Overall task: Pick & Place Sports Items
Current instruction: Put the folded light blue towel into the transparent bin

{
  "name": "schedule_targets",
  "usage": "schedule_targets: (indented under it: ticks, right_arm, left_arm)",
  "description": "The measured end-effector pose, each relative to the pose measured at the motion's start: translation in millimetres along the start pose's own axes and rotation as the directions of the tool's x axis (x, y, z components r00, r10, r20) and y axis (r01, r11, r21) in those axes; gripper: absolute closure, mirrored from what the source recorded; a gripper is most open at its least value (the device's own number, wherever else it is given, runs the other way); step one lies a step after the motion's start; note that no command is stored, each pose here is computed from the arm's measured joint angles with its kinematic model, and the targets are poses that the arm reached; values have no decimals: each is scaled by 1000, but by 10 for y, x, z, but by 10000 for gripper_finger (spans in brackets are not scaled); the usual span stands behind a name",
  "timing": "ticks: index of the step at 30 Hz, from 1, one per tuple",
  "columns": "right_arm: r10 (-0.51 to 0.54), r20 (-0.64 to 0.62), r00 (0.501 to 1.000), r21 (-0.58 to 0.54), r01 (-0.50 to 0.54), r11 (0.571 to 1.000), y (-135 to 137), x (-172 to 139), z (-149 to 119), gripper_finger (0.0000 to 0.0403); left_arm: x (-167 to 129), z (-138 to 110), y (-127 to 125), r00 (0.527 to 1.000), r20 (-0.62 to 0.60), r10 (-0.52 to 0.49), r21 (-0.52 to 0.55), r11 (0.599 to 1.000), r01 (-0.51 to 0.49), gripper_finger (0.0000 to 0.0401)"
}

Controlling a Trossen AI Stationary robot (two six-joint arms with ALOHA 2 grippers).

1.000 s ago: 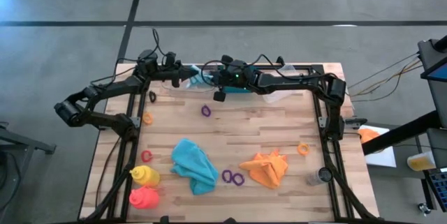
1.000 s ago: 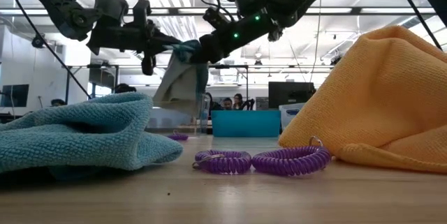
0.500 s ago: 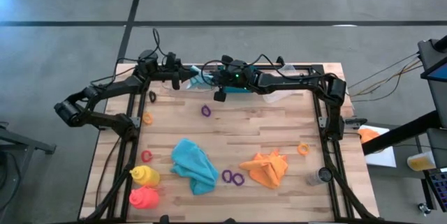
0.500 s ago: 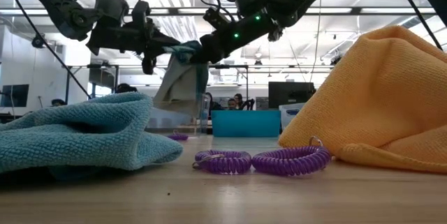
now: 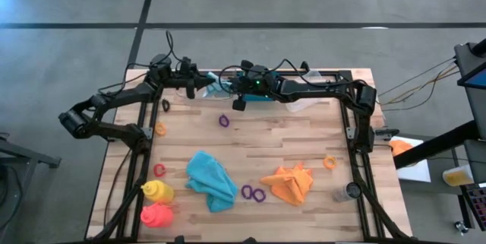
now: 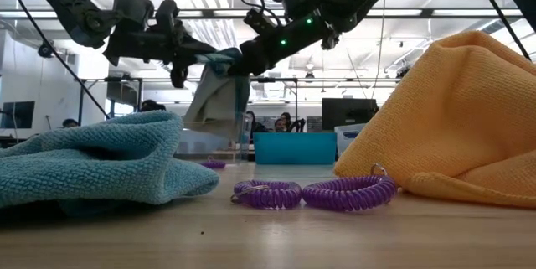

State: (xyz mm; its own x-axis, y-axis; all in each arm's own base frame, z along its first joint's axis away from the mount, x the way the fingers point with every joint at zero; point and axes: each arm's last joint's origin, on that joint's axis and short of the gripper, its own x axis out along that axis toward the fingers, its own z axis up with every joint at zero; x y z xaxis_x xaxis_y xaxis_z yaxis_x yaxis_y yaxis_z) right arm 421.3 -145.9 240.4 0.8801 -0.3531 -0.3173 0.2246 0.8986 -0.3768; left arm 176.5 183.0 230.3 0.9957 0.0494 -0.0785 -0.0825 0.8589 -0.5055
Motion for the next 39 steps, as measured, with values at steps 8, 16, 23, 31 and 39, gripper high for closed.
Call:
schedule_targets:
  ticks: [8, 16, 23, 31, 39]
  right_arm:
    - [0, 0, 1000, 0, 0, 1000, -1, -1, 1, 389]
    - [2, 1, 1000, 13, -2, 1000, -11, -1, -3, 389]
    - [-18, 1, 1000, 52, 18, 998, -127, -55, 17, 390]
    - [65, 55, 996, 53, -67, 996, -166, -129, 97, 390]
    - [148, 97, 984, 43, -153, 987, -151, -132, 116, 390]
  left_arm:
    - [-2, 8, -11, 1000, 4, -3, 9, 1000, 3, 257]
    - [-17, 30, -42, 1000, 14, -5, 101, 995, 4, 140]
    - [-137, 162, -254, 997, 73, -37, 223, 975, 20, 124]
    - [-320, 89, -433, 999, -13, 36, 305, 952, -30, 124]
    - [-367, -43, -393, 980, -97, 172, 458, 882, -109, 124]
